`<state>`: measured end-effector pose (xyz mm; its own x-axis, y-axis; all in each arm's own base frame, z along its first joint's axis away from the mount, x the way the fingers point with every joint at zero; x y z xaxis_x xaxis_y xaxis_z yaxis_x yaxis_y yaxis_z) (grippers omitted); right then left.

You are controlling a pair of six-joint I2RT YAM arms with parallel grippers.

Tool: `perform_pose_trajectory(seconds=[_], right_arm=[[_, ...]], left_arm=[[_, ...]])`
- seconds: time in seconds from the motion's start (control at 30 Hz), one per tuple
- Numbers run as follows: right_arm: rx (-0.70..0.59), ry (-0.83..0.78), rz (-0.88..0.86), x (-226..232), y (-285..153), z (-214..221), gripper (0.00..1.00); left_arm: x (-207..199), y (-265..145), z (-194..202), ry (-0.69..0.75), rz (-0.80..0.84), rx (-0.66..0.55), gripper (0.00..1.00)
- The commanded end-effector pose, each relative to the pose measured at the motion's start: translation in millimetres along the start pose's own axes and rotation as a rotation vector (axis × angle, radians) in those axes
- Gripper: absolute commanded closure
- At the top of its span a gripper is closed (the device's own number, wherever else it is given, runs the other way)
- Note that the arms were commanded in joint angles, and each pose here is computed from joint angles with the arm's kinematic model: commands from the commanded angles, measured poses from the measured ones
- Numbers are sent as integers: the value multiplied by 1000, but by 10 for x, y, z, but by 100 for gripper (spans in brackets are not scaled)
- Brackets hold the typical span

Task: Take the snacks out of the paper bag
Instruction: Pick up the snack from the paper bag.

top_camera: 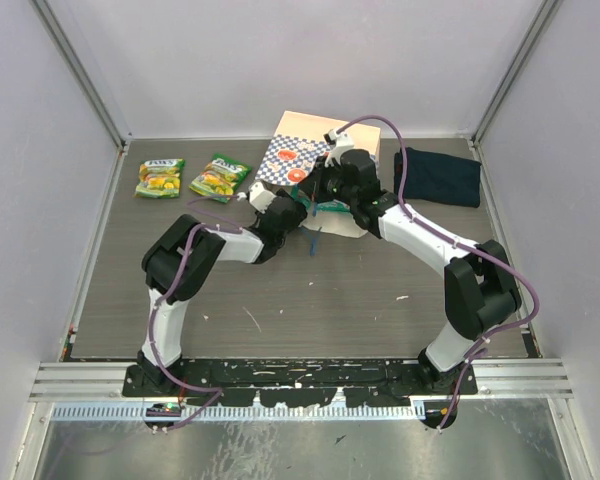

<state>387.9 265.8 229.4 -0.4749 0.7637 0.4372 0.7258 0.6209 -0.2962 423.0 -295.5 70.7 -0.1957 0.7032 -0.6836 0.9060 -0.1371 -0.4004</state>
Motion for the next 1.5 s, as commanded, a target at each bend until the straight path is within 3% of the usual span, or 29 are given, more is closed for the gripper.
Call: perform_pose_trajectory(seconds=[0.0,0.3,0.53,0.6,1.1,1.27,1.47], right_arm=[[-100,-7,-52,146,-98,-290,99],[-92,5,-63,150,-75,-253,99],[-85,9,-64,135,-39,-225,99],[-83,10,-65,133,-26,-219,99],[-114,13,-64,140,13,-295,99],[-118,30,-55,121,53,-289,99],[-118,39,-50,100,88,-266,99]], left_arm=[[-128,175,-160,-16,3,-95,44],[-134,326,-209,-7,-20,-142,47],[-97,247,-262,-5,-5,-165,91],[-74,200,-282,13,-8,-169,100],[337,-802,-572,64,2,-196,100],[269,-1283,-775,64,40,-199,100],[476,-2204,-1334,79,-183,-357,100]])
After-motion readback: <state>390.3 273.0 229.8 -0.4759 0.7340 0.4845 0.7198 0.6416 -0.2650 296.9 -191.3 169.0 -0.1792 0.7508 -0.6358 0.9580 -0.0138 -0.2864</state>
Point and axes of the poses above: each gripper's point midway between its finger pads, its own y axis out along the fingers, its own x axis along the line the jaws close on, z = x × y, the point moved 4 cm from there along -y, back along the fingers, and after that the axes turned 1 degree about y, right-handed, at the moved point
